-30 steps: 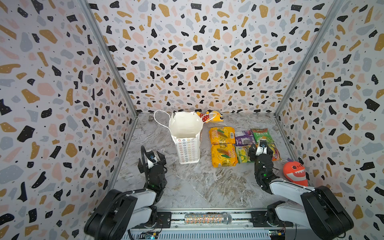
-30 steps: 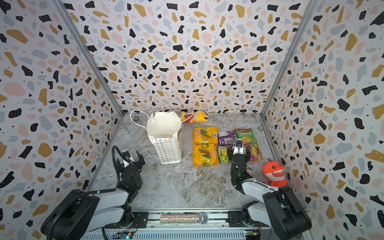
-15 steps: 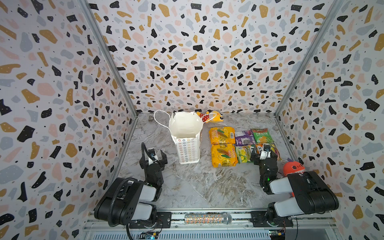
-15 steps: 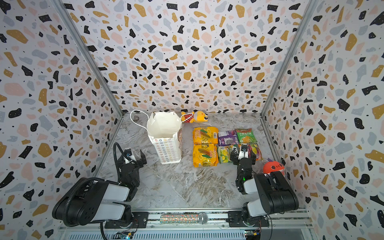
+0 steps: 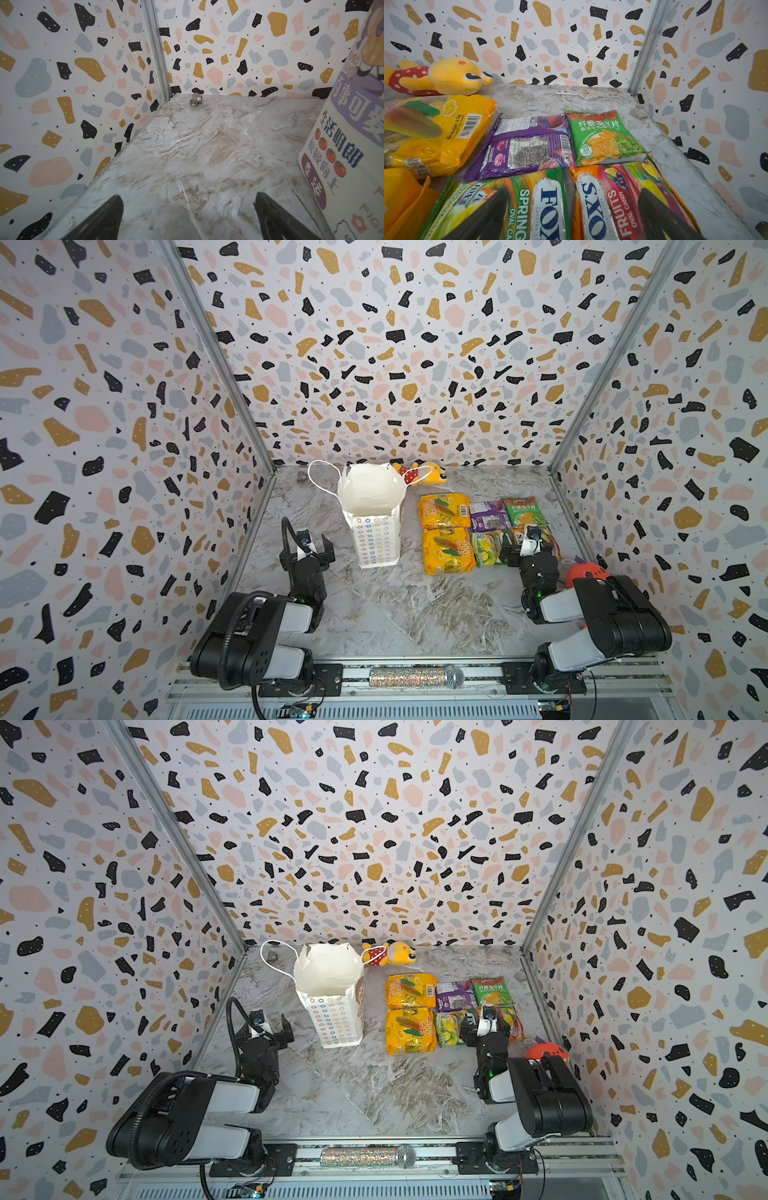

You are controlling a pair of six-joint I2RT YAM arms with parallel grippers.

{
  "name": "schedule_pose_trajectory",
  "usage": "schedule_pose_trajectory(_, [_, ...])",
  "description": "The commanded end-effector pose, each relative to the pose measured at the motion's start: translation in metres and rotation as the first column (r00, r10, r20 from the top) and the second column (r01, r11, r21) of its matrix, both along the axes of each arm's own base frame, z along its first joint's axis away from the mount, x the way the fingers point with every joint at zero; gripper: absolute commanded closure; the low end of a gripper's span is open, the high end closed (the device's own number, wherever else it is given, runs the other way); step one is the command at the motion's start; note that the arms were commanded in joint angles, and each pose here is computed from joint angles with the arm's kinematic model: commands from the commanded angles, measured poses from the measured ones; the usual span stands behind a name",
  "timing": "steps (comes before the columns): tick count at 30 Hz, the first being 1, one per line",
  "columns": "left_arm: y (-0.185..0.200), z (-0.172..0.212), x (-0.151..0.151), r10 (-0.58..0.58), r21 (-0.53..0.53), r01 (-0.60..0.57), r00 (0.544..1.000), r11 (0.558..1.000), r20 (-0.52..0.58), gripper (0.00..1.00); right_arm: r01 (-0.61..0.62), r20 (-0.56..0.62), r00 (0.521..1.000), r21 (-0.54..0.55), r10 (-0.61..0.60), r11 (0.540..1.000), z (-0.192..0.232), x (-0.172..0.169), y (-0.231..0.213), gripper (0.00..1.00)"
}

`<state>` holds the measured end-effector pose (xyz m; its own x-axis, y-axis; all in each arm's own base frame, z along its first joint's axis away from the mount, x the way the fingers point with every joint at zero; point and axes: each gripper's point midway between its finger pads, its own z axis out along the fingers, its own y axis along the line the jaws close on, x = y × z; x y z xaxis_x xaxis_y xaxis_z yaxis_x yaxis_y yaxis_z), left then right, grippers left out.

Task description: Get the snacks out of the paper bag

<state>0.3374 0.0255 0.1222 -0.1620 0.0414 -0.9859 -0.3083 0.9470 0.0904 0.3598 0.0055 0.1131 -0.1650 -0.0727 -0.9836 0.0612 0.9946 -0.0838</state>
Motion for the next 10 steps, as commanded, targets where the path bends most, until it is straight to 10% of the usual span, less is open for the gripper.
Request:
schedule_pose_trajectory(1, [0.0019,0.0141,0.0026,0.012,-0.020,-0.011,0.998,1.000,0.056,0.00,-0.007,0.034,0.999,0.018,0.007,1.000,0.0116,0.0055,0.0024,0.01])
schedule_pose_trajectory(10, [0.0014,0.0137,0.0025,0.010,-0.020,-0.009,0.998,1.000,0.055,0.00,-0.009,0.030,1.000,0.015,0.009,1.000,0.0109,0.0053,0.0024,0.01])
